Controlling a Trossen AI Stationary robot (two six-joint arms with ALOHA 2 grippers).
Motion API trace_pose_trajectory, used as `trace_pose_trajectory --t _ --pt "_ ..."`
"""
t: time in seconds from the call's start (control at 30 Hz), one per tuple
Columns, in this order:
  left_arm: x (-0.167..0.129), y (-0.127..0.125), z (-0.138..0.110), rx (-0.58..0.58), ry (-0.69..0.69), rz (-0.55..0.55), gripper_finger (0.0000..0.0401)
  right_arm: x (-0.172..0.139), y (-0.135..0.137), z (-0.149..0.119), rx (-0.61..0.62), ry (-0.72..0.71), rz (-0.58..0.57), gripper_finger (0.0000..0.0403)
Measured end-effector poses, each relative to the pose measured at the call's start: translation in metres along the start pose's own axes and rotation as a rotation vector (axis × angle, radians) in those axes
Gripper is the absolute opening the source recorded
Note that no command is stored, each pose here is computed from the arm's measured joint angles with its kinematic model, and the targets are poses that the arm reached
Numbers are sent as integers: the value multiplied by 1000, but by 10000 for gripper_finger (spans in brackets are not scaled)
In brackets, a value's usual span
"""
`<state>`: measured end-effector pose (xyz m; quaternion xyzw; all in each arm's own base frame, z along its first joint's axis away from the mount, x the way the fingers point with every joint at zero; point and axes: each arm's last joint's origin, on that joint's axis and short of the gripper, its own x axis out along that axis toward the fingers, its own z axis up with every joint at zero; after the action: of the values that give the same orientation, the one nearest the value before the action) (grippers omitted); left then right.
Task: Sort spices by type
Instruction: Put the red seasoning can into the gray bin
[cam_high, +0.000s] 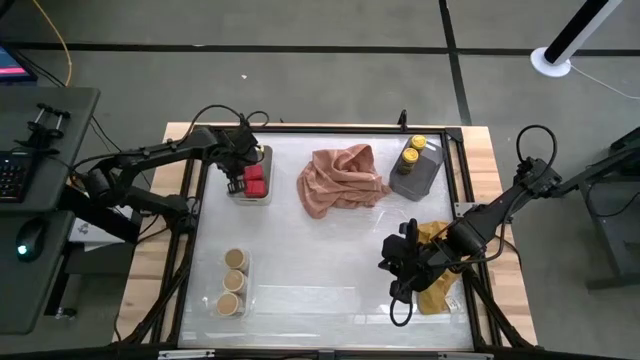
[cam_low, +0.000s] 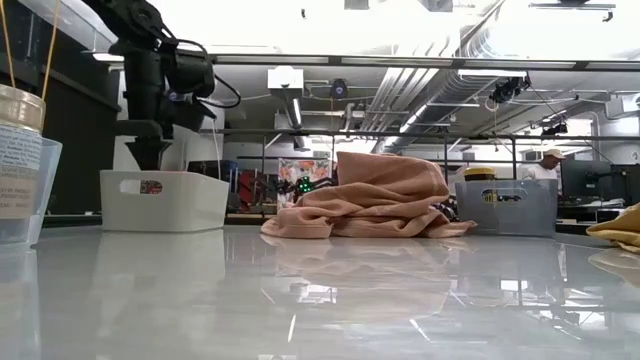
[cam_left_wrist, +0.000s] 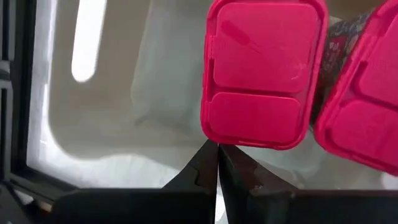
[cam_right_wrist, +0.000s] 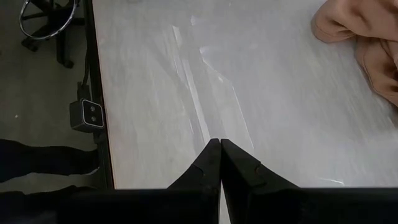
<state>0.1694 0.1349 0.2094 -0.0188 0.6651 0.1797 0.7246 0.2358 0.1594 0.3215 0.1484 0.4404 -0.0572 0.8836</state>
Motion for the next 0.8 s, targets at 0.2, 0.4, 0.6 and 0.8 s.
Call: trace_pose_trajectory --t 0.2,0.4,0.6,0.8 --pt "1 -3 6 95 -33 13 0 0 0 0 0 0 0 0" --pt "-1 -8 7 279 -9 61 0 0 0 0 0 0 0 0" --pt "-12 8 12 275 13 215 0 0 0 0 0 0 0 0" --pt "-17 17 28 92 -258 56 0 0 0 0 1 0 0 0"
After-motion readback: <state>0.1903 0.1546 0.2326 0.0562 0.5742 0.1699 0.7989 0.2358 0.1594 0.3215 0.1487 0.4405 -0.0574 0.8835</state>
